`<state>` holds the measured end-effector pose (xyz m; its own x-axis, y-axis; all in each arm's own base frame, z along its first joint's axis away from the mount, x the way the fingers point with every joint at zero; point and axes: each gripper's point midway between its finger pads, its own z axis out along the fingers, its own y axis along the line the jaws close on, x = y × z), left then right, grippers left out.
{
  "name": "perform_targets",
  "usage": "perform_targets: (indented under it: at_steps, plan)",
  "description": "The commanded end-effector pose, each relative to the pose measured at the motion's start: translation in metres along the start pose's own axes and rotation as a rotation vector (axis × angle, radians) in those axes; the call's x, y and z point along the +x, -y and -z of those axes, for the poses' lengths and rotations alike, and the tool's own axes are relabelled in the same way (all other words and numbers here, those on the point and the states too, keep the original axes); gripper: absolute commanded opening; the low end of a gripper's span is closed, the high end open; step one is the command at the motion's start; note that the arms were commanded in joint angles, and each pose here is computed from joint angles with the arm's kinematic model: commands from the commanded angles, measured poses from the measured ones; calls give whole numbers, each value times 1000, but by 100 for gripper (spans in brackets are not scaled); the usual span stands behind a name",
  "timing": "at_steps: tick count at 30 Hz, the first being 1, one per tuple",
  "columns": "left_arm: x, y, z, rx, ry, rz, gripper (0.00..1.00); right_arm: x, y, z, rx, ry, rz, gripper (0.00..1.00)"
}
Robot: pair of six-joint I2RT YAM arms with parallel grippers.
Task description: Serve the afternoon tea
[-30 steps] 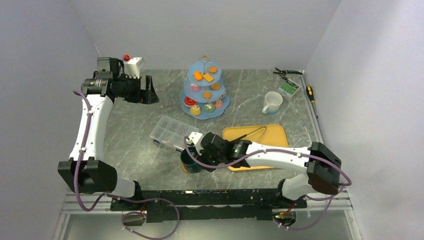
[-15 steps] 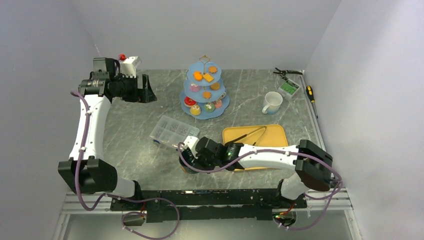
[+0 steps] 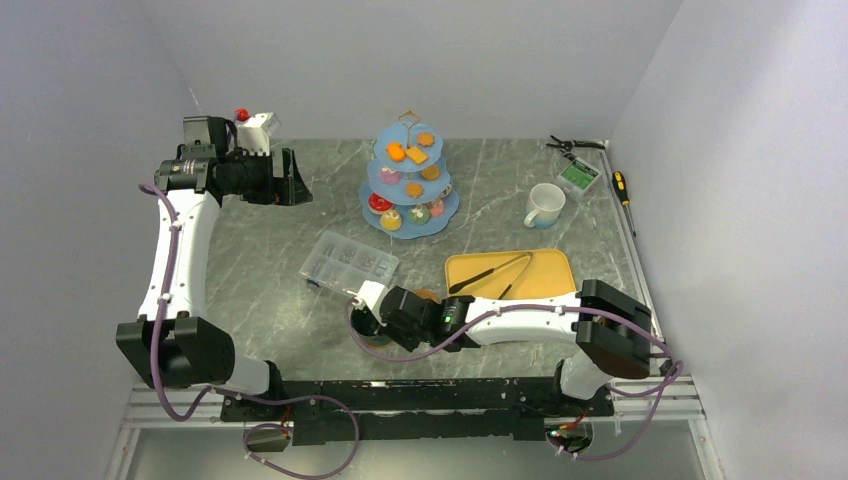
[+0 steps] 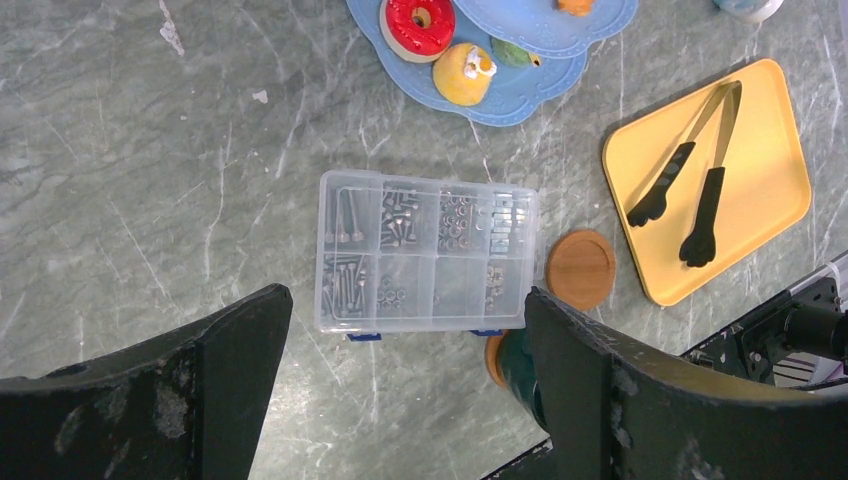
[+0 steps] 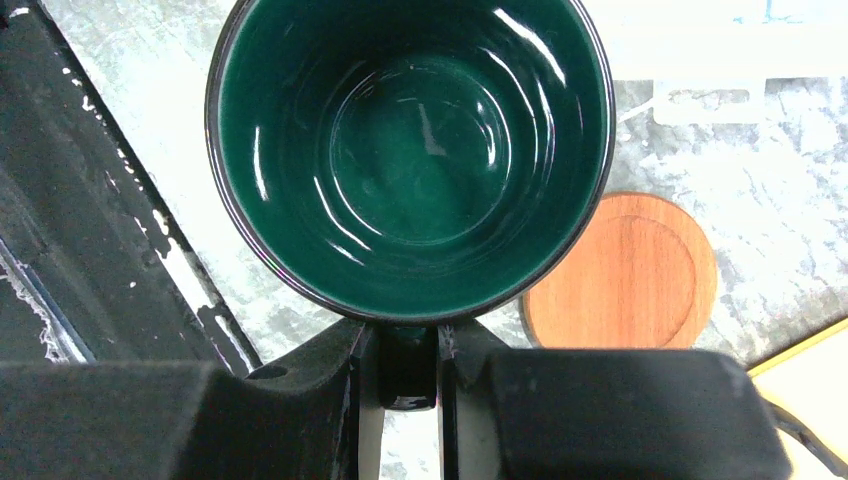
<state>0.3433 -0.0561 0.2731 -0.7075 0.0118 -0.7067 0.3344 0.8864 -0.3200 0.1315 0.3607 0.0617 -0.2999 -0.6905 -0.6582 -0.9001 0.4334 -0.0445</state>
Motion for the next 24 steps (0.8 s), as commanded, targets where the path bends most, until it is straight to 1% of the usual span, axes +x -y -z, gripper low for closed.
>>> perform_targets:
  at_steps: [1, 6, 12, 16, 17, 18, 21, 22, 24]
  plan:
    - [-9, 5, 6, 22, 45, -28, 92, -23, -6, -2, 4, 66, 26, 0]
    - [-9, 6, 6, 26, 45, -23, 92, -28, -16, -7, -32, 77, 20, 0]
    - [-10, 6, 8, 28, 47, -25, 92, -47, -28, -20, -70, 110, 13, 0]
    - [-12, 7, 9, 33, 51, -28, 92, -50, -26, -22, -48, 114, 3, 0]
    - [-12, 7, 9, 33, 52, -26, 93, -50, -25, -20, -39, 116, -2, 1]
    - [-12, 8, 9, 36, 53, -26, 93, -50, -22, -19, -29, 120, -6, 10]
    - [-12, 8, 8, 38, 50, -23, 93, -57, -17, -10, 0, 152, -32, 44]
    - [-11, 8, 8, 38, 49, -22, 93, -59, -14, -6, 10, 164, -39, 52]
    - [-12, 8, 9, 35, 54, -25, 93, -65, -11, 1, 23, 185, -49, 61]
